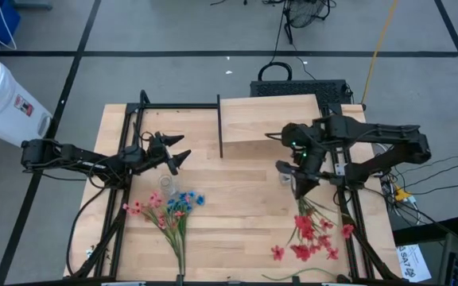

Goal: Pick and place flowers into a vace then onto a shelf
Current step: Put the red flowers into the right transparent vase

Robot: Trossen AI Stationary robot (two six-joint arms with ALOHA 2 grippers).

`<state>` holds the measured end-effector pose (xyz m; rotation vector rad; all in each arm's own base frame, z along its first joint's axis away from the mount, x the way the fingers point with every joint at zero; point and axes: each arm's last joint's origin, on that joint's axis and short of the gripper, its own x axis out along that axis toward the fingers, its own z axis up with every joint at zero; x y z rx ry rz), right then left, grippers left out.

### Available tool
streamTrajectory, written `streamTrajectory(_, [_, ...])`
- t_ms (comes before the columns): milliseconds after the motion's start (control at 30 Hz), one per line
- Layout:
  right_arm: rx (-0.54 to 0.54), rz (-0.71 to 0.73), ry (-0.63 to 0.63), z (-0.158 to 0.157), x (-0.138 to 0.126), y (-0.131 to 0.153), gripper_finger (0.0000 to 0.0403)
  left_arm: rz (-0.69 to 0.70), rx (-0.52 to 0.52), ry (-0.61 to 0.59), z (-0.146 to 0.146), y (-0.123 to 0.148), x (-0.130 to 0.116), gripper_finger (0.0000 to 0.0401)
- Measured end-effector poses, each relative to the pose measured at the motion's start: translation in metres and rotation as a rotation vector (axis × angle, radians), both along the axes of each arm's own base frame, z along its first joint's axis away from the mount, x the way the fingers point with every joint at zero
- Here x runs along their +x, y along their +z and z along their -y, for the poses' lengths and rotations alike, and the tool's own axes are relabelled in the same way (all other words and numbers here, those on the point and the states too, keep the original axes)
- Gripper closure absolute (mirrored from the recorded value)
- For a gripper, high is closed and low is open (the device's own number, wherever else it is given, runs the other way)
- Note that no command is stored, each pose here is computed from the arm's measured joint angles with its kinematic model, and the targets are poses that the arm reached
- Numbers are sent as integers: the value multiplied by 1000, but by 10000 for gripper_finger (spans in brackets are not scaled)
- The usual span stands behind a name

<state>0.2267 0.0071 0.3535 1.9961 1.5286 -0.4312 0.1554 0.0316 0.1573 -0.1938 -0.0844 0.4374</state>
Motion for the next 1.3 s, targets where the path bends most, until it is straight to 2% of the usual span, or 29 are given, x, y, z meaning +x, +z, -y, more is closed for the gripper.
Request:
streamTrajectory(133, [58,-22,-33,5,3,-6,403,-14,-22,-7,0,-2,0,36])
streamTrajectory(333, [80,7,-66,15,8,-17,403,-66,-36,-7,0,-8,0,36])
streamTrajectory(633, [102,35,-65,18,15,-42,403,-55,-19,-15,1,-6,0,36])
streamTrajectory(967, [76,40,-72,16,6,-37,403,-45,-17,-15,1,-5,0,36])
streamTrajectory(1300, [28,121,-113,18,10,-30,403,-43,-17,-15,1,-5,0,36])
